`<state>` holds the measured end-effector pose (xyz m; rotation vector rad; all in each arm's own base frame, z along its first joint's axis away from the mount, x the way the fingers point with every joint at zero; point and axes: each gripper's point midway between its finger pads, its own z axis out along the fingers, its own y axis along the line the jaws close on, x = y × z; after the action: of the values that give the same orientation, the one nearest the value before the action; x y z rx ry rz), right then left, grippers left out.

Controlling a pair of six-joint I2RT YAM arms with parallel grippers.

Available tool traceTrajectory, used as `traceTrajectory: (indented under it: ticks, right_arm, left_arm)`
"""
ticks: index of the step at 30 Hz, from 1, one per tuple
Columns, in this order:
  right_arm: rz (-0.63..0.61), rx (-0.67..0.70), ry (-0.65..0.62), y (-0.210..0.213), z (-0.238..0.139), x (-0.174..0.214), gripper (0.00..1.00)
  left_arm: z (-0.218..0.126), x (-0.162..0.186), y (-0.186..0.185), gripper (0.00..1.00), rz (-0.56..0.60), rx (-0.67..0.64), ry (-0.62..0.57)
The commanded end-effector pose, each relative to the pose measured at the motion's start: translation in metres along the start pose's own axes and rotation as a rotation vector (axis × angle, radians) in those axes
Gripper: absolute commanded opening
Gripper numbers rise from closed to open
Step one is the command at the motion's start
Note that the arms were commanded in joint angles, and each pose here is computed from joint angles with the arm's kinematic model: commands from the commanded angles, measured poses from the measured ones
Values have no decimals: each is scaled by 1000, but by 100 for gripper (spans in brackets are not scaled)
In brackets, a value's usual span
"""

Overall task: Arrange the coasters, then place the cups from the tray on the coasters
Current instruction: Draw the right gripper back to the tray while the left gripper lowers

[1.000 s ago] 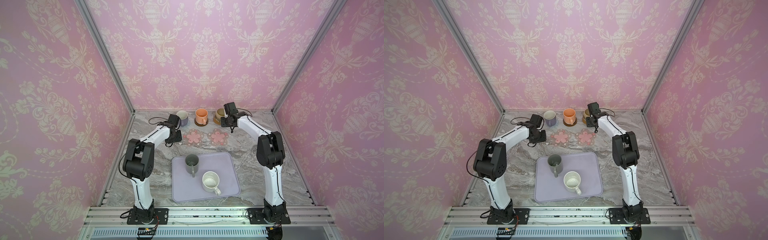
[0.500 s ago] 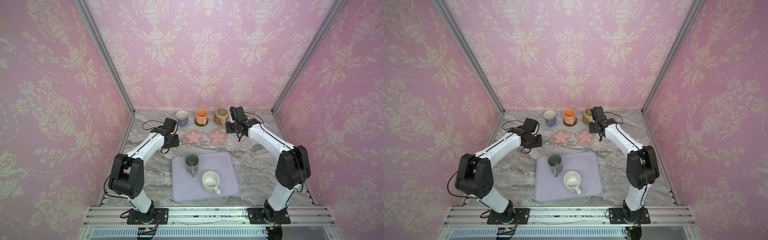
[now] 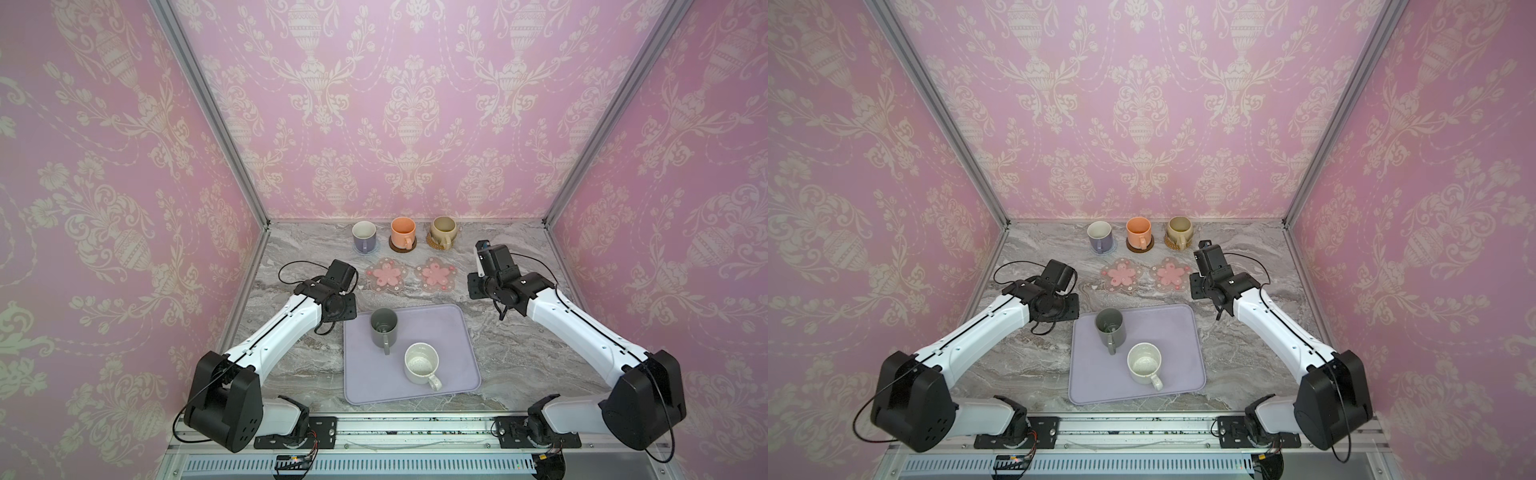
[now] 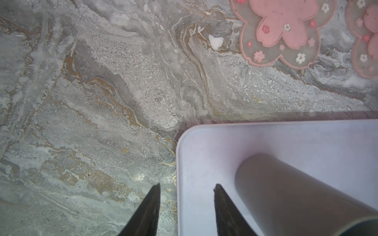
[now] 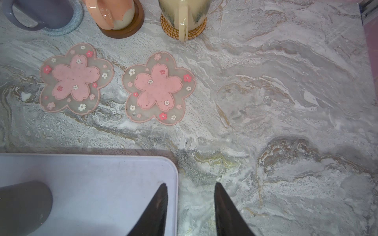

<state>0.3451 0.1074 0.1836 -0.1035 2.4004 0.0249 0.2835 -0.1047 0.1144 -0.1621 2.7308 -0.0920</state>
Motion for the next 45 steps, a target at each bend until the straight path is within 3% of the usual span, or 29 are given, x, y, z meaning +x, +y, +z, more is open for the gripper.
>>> traceTrajectory:
  ticks: [1, 10, 14, 19, 27, 45]
  right_arm:
    - [31, 13, -26, -9, -24, 13, 41]
    - [131, -44, -31, -13, -51, 73, 42]
    - [141, -139, -13, 4, -57, 83, 41]
    - [104, -254, 22, 33, -62, 90, 41]
    - [-15, -374, 70, 68, -71, 98, 40]
    - [-103, -768, 163, 135, -106, 150, 41]
  left_arm:
    - [-11, 19, 7, 46, -15, -44, -11]
    - [-12, 69, 11, 46, -8, -25, -5]
    - [-16, 76, 11, 46, -9, -8, -17]
    - [-20, 74, 9, 46, -9, 5, -35]
    - [0, 93, 11, 46, 1, -8, 5]
    - [8, 64, -3, 46, 44, -44, -66]
